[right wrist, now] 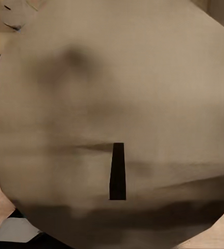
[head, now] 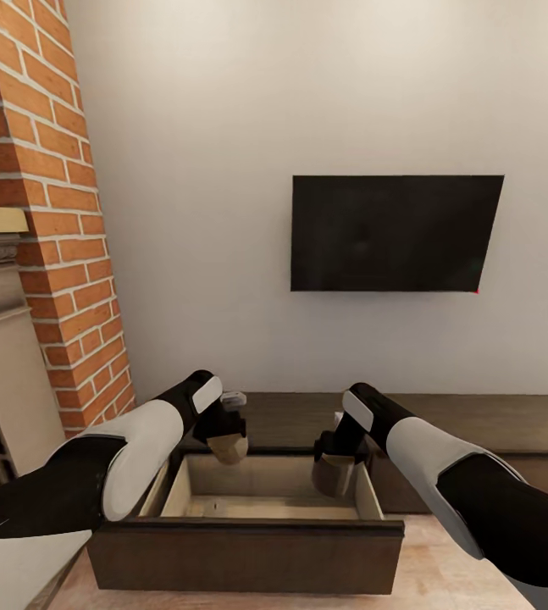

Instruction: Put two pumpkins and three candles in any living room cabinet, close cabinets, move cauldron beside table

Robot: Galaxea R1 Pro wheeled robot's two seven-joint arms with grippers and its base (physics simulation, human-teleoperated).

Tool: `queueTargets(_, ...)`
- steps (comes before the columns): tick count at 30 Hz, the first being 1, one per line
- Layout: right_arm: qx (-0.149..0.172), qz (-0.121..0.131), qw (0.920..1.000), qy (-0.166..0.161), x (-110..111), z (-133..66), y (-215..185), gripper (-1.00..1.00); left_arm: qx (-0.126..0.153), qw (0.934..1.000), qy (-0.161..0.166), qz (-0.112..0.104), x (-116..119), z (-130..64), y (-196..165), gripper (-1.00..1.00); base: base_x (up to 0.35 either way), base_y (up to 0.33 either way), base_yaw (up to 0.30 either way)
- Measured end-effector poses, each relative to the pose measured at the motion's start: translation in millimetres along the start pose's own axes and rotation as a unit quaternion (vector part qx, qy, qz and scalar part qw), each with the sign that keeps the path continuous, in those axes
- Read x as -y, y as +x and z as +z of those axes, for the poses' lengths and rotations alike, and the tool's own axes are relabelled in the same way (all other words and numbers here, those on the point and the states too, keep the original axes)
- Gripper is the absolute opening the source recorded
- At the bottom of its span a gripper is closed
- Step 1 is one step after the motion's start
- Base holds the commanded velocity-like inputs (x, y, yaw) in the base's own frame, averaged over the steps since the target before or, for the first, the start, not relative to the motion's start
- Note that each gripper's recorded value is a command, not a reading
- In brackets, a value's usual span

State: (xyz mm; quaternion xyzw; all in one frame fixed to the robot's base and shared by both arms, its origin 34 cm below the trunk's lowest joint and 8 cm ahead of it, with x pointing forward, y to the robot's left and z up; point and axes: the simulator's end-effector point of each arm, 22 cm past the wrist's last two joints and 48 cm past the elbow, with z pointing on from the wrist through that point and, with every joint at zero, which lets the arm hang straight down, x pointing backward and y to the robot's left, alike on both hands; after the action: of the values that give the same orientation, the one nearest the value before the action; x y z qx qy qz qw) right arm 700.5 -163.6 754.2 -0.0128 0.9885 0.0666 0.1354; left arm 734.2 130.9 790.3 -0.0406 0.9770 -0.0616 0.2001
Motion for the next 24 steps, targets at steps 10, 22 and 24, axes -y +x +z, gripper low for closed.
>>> queueTargets(10, 0.037, 0.006, 0.9993, -0.003, -1.6, 0.0, -15.9, -1.00, -0.006, 0.9986, 0.053, -0.005, 21.9, 8.0, 10.1, -1.00, 0.009, -0.009, 0.000)
queueTargets(22, 0.064, 0.004, 0.9979, -0.007, -13.2, 3.3, -24.4, -1.00, 0.068, 0.9948, -0.001, 0.077, -1.2, 14.8, -15.5, -1.00, 0.000, 0.000, 0.000)
queueTargets(24, 0.064, 0.004, 0.9979, -0.007, -13.2, 3.5, -24.3, -1.00, 0.074, 0.9943, -0.001, 0.076, -0.8, 14.5, -18.2, -1.00, 0.000, 0.000, 0.000)
